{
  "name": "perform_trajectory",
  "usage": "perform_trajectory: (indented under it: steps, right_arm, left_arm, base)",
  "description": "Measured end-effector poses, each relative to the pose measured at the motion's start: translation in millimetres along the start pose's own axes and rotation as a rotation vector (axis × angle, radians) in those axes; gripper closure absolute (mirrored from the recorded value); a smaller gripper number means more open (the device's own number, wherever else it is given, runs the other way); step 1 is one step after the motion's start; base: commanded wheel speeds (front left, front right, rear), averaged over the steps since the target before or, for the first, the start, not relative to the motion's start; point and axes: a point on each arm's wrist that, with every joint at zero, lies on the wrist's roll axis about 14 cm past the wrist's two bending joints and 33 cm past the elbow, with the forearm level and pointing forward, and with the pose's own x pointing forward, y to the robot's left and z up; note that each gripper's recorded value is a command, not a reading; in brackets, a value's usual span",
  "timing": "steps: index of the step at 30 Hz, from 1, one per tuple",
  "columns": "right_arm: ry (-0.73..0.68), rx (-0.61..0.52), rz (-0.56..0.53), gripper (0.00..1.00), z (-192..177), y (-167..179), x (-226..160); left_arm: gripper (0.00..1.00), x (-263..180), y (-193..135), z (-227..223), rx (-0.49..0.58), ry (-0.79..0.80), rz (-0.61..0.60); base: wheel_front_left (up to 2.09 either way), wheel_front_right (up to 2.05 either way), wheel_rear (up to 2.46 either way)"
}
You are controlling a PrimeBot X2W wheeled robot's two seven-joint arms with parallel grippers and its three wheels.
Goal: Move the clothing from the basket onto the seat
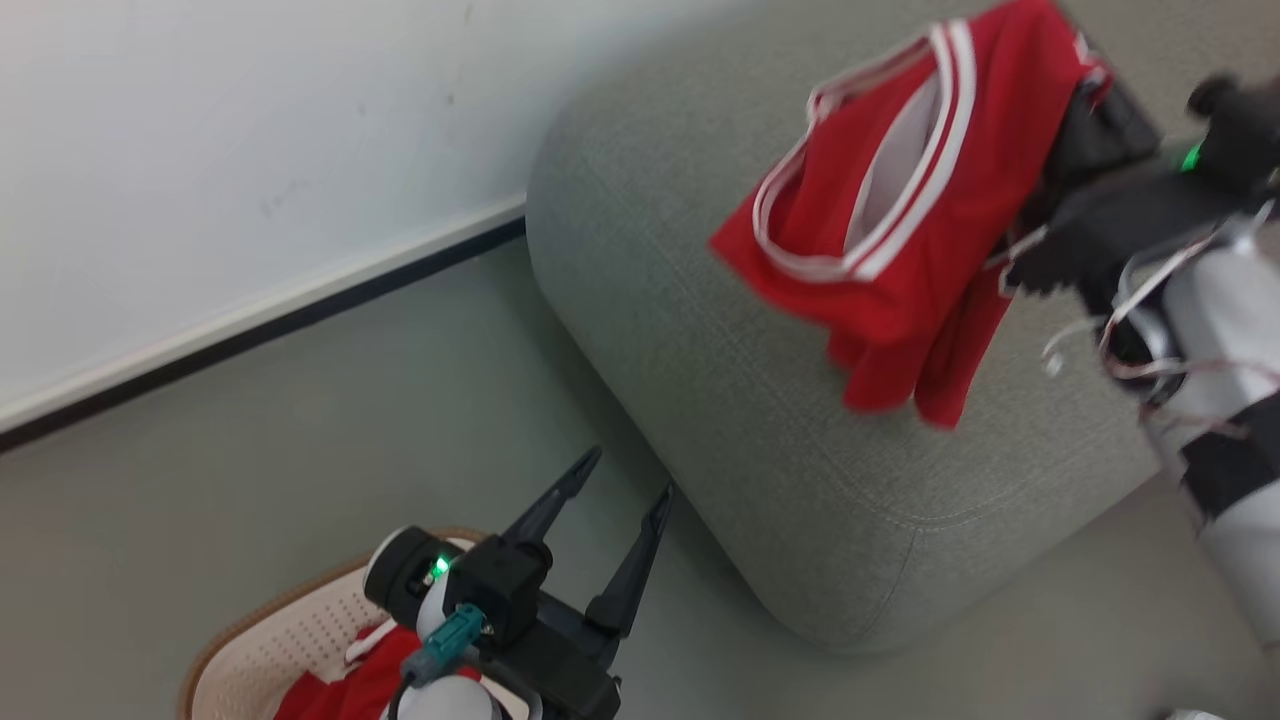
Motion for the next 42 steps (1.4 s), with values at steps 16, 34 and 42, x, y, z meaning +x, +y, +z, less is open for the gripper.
perform_trajectory:
  steps: [16, 34, 42]
  right_arm:
    - [-0.025, -0.045, -0.130, 1.00, 20.4, -54.6, 129.9]
    - [0.245, -0.054, -0.185, 1.00, -138.4, -32.4, 178.0]
    - [0.513, -0.026, -0.211, 1.00, -252.5, -13.2, 120.9]
  left_arm:
    - [0.00, 7.5, 74.9, 11.4, 0.024, -0.058, 0.076]
    - [0.00, -10.5, 146.0, -37.1, -0.008, 0.025, 0.178]
    - [0.00, -11.7, 153.6, -61.6, -0.050, 0.064, 0.186]
  base:
    - [0.00, 0.00, 0.00]
    - [0.00, 0.00, 0.00]
    - [0.00, 0.00, 0.00]
